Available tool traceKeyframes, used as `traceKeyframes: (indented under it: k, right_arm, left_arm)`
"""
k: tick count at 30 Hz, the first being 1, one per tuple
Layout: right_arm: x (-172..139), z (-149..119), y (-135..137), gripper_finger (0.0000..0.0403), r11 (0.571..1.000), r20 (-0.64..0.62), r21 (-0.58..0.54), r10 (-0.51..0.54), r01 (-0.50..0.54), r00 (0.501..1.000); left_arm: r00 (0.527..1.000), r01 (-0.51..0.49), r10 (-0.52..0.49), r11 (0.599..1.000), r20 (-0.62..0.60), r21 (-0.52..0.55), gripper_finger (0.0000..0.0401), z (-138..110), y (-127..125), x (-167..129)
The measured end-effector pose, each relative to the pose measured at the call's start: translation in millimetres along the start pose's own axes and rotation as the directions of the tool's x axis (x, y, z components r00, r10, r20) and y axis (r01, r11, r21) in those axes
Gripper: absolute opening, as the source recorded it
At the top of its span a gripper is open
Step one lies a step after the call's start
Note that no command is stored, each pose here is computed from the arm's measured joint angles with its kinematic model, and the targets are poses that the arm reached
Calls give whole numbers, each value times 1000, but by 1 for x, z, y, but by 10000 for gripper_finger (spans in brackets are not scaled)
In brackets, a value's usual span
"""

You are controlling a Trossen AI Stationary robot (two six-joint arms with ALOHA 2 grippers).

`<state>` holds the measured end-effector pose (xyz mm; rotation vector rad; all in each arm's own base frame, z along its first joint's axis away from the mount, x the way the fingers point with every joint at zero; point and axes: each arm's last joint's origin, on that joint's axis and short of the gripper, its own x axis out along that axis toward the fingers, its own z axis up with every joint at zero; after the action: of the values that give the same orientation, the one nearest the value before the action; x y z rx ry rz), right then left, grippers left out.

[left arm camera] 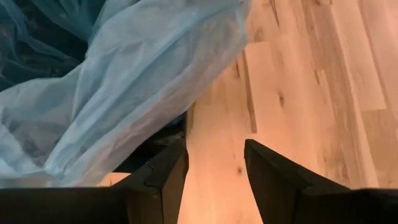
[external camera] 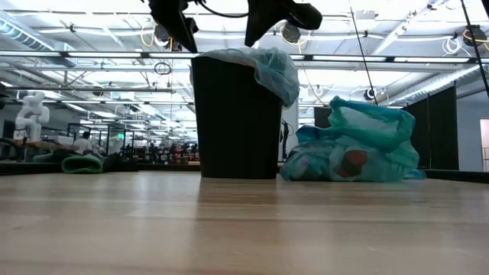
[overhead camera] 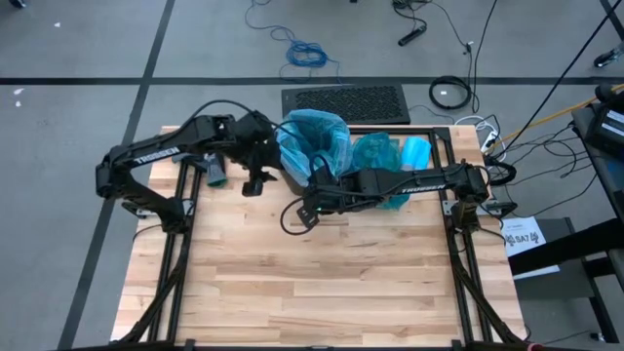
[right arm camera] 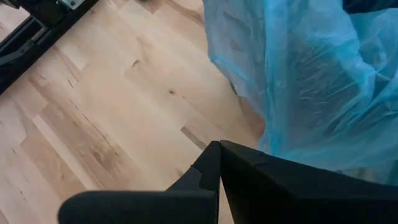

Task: Place trash/remove bag and relplace
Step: Insert the light blue trash bag into the bin

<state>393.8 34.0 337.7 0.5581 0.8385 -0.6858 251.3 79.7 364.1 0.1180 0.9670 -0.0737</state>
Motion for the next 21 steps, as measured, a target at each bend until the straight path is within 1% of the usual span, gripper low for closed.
traceKeyframes:
  k: [3,5,9,12,14,16,18,21]
  right_arm:
    - [0,-1,0,0,1000,-19,-12,14,-15,1000]
    - [0,-1,0,0,1000,-19,-12,15,-15,1000]
    - [0,-1,0,0,1000,-19,-11,15,-15,1000]
    - [0,0,1,0,1000,-17,-10,18,-18,1000]
    - [0,0,1,0,1000,-17,-9,19,-19,1000]
    - [0,0,1,0,1000,-17,-8,19,-19,1000]
    - [0,0,1,0,1000,-17,-6,20,-20,1000]
    - [0,0,1,0,1000,-15,-5,23,-23,1000]
  left_arm:
    - [1000,-3,3,1000,19,12,163,1,-4,-5]
    - [999,-29,28,999,30,41,163,1,-4,-8]
    - [994,-104,100,986,38,126,163,3,-3,-10]
    - [990,-142,138,967,32,213,163,4,-2,-10]
    - [986,-162,164,948,16,272,163,5,-1,-5]
    - [979,-189,204,933,-20,307,163,6,2,1]
    - [969,-220,243,924,-39,312,163,9,6,9]
    - [966,-231,256,921,-39,313,162,13,11,19]
